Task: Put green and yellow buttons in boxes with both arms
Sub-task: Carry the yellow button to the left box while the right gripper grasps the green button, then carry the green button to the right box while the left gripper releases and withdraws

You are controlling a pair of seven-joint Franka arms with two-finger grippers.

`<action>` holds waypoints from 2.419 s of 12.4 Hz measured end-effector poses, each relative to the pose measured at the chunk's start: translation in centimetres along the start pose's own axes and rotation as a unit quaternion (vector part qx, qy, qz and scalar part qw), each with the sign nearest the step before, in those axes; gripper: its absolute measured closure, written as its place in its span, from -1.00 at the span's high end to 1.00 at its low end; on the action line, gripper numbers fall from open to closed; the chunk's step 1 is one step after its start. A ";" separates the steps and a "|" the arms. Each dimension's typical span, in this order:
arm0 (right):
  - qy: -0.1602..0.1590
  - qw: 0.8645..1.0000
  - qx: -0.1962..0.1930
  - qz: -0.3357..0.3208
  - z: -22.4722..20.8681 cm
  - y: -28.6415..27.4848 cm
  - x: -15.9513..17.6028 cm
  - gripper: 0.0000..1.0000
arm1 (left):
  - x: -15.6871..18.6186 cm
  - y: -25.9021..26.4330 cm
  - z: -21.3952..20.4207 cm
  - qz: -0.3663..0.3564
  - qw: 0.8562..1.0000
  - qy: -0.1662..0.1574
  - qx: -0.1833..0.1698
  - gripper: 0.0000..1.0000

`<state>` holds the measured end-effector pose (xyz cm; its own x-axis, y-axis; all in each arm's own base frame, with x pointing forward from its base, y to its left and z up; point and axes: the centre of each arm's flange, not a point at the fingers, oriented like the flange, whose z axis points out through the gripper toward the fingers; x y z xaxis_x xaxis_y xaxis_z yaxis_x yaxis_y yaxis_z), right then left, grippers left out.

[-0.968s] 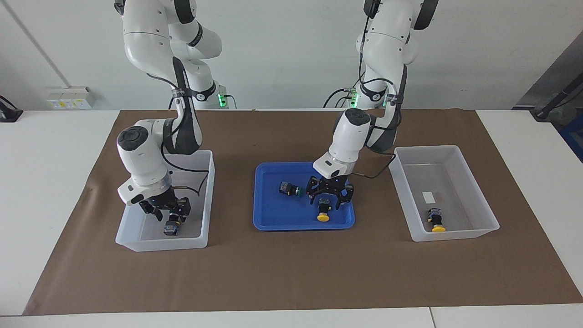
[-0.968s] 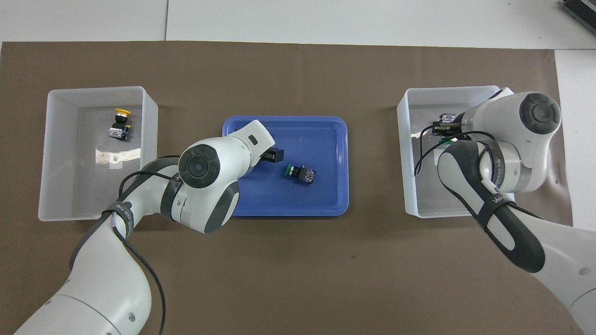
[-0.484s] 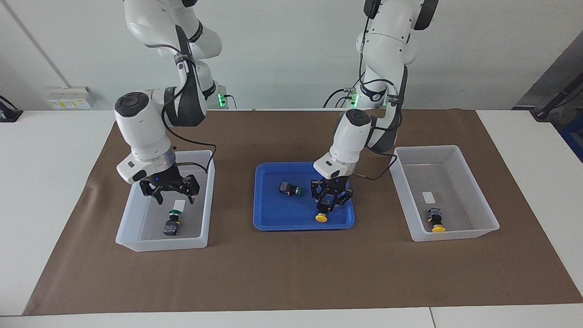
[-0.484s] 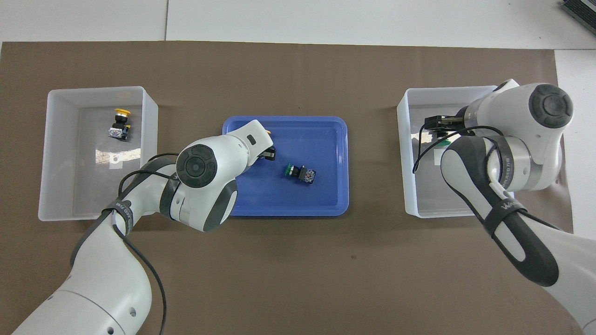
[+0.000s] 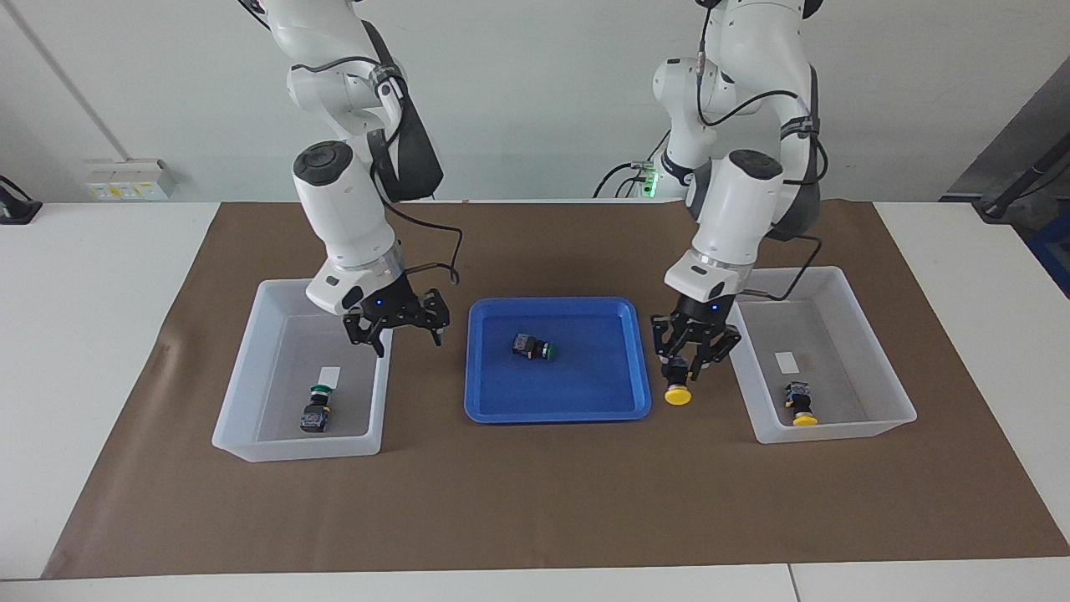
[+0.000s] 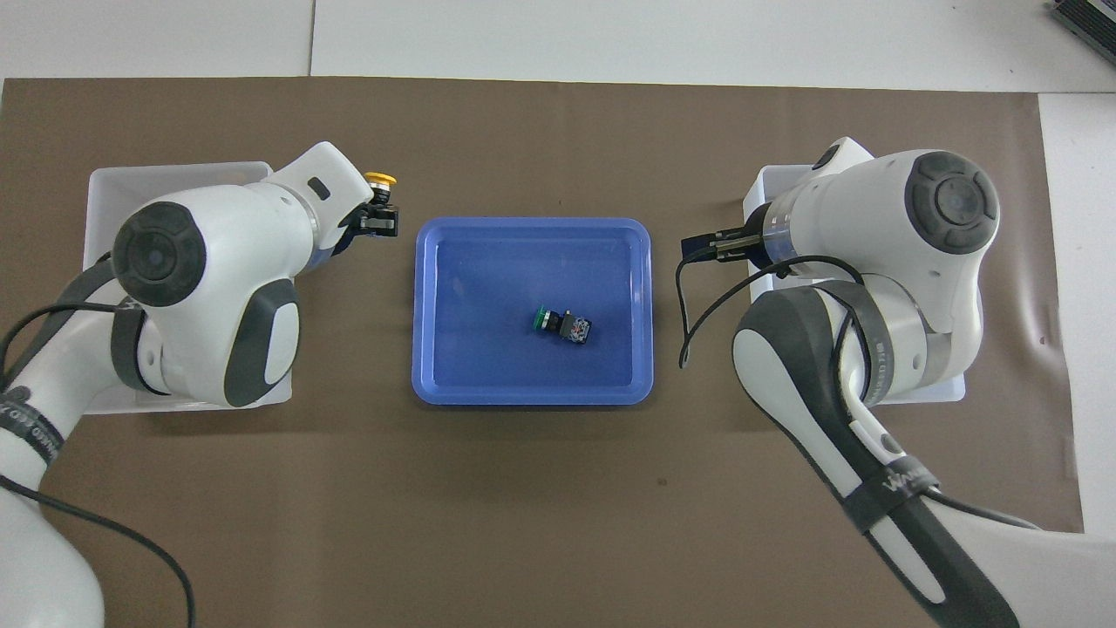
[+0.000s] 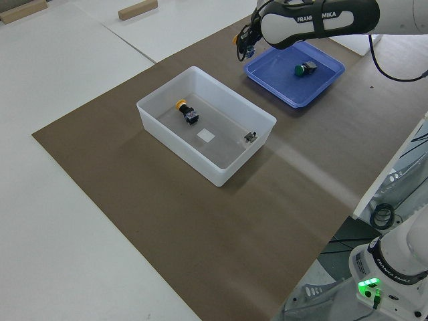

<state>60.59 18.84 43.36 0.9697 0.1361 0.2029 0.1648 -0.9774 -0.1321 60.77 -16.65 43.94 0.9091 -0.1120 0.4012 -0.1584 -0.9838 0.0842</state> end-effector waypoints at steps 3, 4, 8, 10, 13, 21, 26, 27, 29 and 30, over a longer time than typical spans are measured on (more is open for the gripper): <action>-0.002 0.999 0.013 -0.049 1.4 -6.4 -1.3 1.00 | 0.9 -8.7 -1.7 -0.044 0.998 -0.023 0.028 -0.12; 0.000 0.998 0.017 -0.061 2.3 -8.1 -1.9 1.00 | 0.9 -11.1 -2.0 -0.053 0.998 -0.023 0.035 -0.12; 0.005 0.991 0.023 -0.131 7.8 -10.8 -3.8 1.00 | -1.0 -18.0 -1.5 -0.043 0.997 -0.043 0.053 -0.12; 0.002 0.984 0.025 -0.175 9.3 -11.3 -4.2 1.00 | -1.8 -19.3 -1.0 -0.044 0.996 -0.043 0.056 -0.12; -0.001 0.976 0.028 -0.217 11.7 -13.4 -5.4 1.00 | -3.5 -21.2 1.5 -0.046 0.997 -0.026 0.050 -0.12; -0.007 0.956 0.028 -0.291 14.2 -13.7 -7.6 1.00 | -5.4 -24.5 8.0 -0.035 0.998 -0.004 0.058 -0.12; 0.014 0.955 0.029 -0.294 16.1 -14.0 -8.0 1.00 | -3.7 -23.6 7.4 -0.023 0.998 0.019 0.057 0.89; 0.014 0.955 0.029 -0.294 16.1 -14.0 -8.0 0.82 | -3.1 -23.4 6.8 -0.021 0.998 0.022 0.056 1.00; 0.015 0.955 0.029 -0.294 16.0 -14.0 -7.9 0.62 | -1.9 -22.5 4.4 -0.015 0.999 0.000 0.044 1.00; 0.018 0.956 0.029 -0.293 15.8 -14.0 -7.7 0.34 | -1.4 -21.5 2.4 -0.010 0.999 -0.017 0.036 1.00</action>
<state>53.64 34.03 28.34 0.7015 0.6507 0.2907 0.6882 -0.7245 -0.0389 63.81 4.29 39.35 0.9242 -0.0963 0.3695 -0.1139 -0.9931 0.0261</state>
